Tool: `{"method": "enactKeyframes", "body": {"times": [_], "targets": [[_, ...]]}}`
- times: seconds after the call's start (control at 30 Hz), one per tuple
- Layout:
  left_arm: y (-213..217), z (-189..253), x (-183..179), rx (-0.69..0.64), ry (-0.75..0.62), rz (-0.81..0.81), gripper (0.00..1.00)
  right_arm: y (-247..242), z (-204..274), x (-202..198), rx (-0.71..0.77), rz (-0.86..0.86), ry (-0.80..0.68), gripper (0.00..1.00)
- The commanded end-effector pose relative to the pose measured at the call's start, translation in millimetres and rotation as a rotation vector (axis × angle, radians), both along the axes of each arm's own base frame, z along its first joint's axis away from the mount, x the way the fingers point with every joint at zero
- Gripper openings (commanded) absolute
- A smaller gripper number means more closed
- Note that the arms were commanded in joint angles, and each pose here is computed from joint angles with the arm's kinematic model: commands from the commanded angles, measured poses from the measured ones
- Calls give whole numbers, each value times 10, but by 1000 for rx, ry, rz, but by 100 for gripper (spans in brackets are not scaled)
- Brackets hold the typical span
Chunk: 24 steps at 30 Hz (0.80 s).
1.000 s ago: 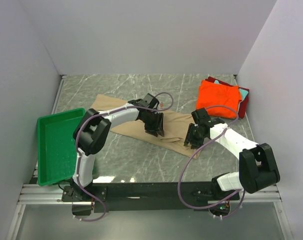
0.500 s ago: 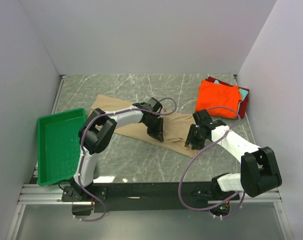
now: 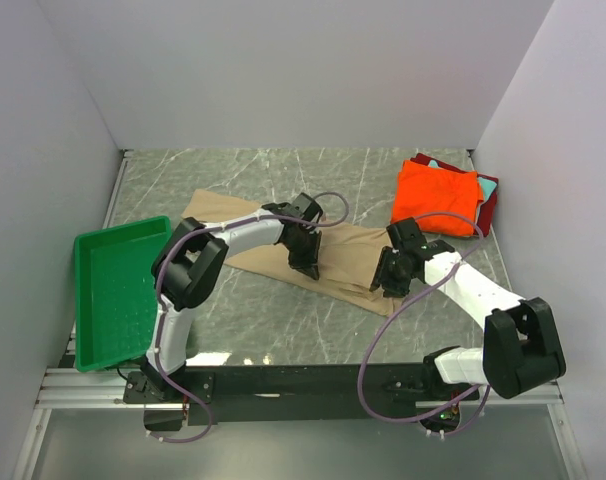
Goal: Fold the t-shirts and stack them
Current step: Fold the tshirt
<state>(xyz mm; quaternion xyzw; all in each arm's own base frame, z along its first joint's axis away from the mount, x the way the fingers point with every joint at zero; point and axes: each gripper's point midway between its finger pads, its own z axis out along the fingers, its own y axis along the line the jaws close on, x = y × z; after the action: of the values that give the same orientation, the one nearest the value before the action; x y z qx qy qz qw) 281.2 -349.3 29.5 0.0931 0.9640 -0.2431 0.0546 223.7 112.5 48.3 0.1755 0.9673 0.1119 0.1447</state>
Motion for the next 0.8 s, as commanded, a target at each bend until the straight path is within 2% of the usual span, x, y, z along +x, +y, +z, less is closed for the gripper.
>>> {"method": "enactKeyframes", "body": {"times": [0.0, 0.2, 0.57, 0.7, 0.77], "targets": [[92, 301, 122, -1, -69, 35, 0, 8, 225, 164, 12, -7, -84, 47], [186, 362, 162, 14, -79, 57, 0, 61, 211, 197, 35, -1, -85, 47], [210, 333, 75, 21, -38, 29, 3, 215, -78, 38, 110, 44, 29, 47], [218, 396, 36, 13, -32, 22, 19, 162, -5, 138, 74, 22, -4, 46], [199, 459, 29, -6, -31, 19, 32, 57, 60, 227, 20, -2, -30, 46]]}}
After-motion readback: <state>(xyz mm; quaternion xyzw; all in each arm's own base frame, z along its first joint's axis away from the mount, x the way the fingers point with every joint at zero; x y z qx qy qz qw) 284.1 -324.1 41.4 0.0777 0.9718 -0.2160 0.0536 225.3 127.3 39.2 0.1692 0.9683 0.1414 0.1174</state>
